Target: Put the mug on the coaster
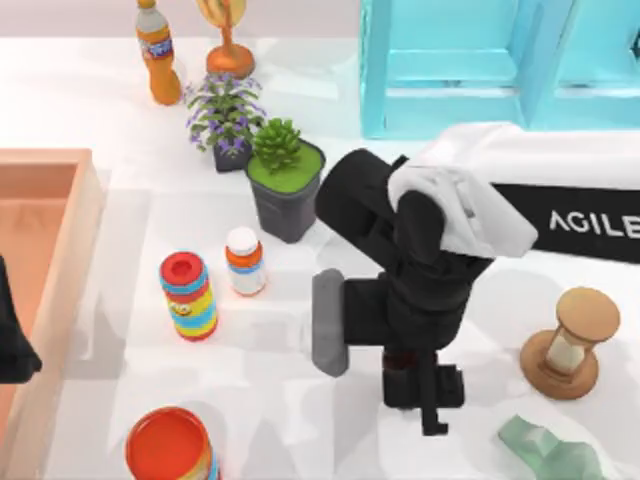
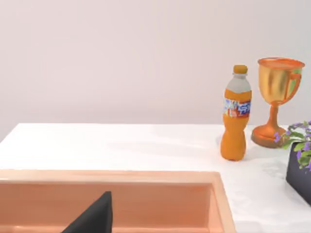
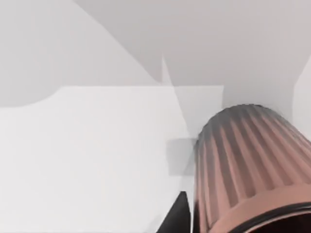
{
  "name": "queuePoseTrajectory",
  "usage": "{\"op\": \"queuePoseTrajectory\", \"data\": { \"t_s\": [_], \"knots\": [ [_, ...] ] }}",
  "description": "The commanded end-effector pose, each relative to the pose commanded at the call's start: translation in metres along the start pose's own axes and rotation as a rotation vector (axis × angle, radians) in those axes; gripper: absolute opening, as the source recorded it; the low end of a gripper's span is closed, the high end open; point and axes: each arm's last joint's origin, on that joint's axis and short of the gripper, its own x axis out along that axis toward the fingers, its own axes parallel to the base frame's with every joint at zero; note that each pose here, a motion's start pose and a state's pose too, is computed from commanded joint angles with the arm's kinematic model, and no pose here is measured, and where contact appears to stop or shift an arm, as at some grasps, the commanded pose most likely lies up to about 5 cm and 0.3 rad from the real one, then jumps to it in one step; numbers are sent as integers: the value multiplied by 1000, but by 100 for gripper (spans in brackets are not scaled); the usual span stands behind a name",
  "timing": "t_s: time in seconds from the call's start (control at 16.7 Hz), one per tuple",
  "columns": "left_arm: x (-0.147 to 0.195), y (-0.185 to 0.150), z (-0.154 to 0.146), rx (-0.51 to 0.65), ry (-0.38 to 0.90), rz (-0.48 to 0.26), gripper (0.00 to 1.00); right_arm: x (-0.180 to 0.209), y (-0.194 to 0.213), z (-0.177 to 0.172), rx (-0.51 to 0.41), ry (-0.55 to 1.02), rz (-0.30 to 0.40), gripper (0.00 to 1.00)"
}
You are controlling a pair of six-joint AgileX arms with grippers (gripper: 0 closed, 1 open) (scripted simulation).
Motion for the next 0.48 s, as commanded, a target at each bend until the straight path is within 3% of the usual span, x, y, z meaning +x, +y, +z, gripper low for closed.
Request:
{"op": "queuePoseTrajectory", "data": {
  "t_s": [0.48],
  "knots": [
    [0,0,0,0,0,0,100,-7,-4,-3,23,-14,-14,0]
  ]
}}
